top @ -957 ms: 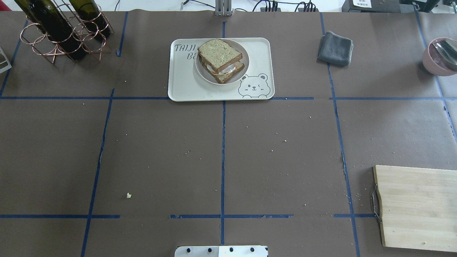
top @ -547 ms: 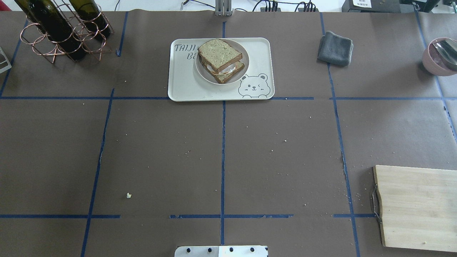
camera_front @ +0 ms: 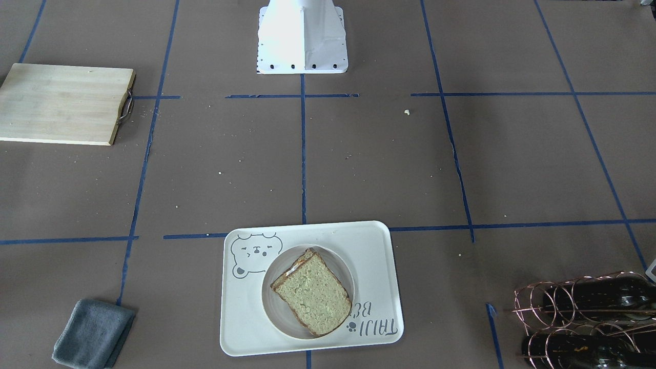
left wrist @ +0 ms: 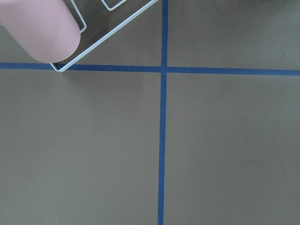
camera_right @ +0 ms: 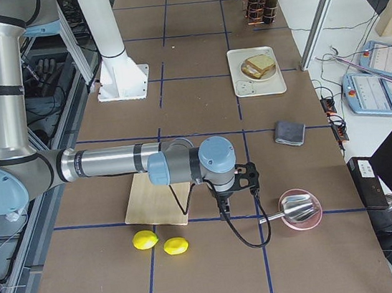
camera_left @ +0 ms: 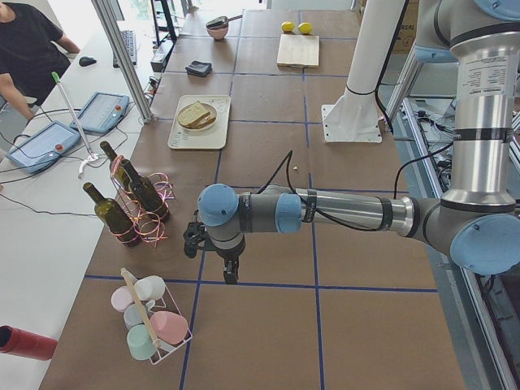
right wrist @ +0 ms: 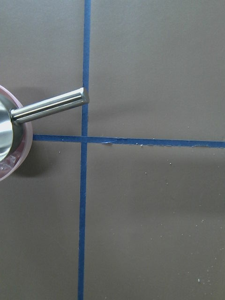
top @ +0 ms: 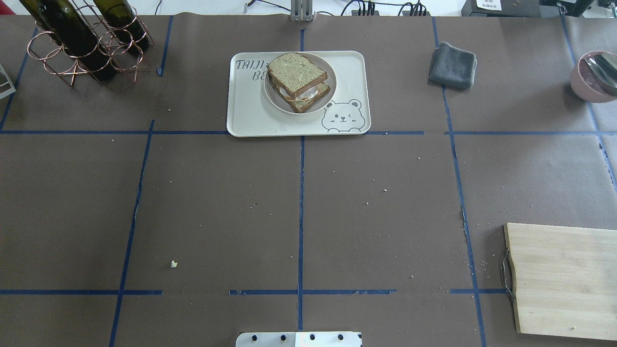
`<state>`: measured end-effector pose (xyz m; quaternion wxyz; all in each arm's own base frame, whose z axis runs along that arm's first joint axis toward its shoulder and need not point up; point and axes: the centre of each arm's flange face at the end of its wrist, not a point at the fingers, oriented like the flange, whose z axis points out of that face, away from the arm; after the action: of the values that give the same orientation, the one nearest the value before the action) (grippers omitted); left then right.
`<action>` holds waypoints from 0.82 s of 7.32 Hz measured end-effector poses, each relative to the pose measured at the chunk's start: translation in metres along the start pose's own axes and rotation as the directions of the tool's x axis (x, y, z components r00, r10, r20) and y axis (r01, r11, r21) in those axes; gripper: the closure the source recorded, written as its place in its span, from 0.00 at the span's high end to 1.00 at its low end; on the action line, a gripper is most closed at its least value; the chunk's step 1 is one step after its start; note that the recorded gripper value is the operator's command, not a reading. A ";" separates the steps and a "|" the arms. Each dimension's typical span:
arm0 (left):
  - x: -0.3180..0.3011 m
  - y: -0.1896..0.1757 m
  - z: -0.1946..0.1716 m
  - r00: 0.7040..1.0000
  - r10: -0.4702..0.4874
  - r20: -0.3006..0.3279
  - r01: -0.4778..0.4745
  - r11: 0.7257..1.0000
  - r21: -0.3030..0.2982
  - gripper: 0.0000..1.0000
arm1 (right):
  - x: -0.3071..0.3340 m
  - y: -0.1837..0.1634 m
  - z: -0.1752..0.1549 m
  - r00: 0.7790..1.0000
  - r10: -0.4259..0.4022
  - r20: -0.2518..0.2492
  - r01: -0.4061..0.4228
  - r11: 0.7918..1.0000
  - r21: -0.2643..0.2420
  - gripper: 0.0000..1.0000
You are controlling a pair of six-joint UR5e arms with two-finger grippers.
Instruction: Make sandwich and place on tray
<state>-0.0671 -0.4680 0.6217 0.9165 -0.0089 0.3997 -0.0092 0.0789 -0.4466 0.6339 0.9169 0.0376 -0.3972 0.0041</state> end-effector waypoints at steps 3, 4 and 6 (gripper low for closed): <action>-0.002 -0.005 -0.004 0.998 0.007 0.056 -0.008 1.000 0.007 1.00 | -0.001 -0.001 -0.001 1.000 0.000 0.000 0.000 1.000 0.001 1.00; -0.001 -0.005 -0.004 0.998 0.008 0.060 -0.009 1.000 0.008 1.00 | -0.001 -0.001 -0.001 1.000 0.000 0.000 0.000 1.000 0.001 1.00; -0.001 -0.007 -0.005 0.998 0.008 0.062 -0.009 1.000 0.010 1.00 | -0.001 -0.002 -0.001 1.000 -0.001 0.000 0.001 1.000 0.002 1.00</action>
<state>-0.0715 -0.4745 0.6191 0.9285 -0.0028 0.3712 -0.0070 0.0789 -0.4482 0.6326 0.9169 0.0386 -0.3972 0.0042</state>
